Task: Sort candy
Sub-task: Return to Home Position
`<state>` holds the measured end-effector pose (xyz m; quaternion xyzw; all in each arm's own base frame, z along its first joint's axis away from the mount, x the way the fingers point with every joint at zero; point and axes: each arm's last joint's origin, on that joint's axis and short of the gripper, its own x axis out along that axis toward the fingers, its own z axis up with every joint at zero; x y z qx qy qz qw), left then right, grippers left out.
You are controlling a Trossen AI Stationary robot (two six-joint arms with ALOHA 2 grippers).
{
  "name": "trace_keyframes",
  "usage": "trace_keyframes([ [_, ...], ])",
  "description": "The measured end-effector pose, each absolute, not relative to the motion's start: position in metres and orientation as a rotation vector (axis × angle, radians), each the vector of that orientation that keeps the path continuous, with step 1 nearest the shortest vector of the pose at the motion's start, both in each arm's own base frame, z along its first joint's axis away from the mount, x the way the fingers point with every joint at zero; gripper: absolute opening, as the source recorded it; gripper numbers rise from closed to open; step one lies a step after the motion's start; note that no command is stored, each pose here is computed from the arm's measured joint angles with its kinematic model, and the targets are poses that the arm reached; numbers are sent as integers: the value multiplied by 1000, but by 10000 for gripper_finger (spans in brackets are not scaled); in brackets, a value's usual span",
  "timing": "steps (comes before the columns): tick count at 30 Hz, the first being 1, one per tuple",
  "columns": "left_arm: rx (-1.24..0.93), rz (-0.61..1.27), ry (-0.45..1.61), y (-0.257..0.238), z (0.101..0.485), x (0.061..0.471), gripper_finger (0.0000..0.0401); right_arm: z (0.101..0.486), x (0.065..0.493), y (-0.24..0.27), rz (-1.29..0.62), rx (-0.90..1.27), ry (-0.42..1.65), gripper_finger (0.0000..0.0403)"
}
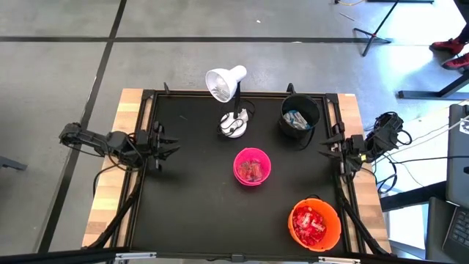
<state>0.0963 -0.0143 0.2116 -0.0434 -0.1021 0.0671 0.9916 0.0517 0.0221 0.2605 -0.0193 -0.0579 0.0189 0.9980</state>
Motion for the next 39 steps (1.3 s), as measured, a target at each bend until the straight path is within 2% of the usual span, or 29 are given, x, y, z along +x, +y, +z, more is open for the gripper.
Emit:
trace_keyframes([
  [10,-97,298,-187,-10,207,96,121,263,51,22,29,18,-134,121],
  [39,-96,301,-185,-10,207,96,121,262,52,22,36,13,-130,122],
])
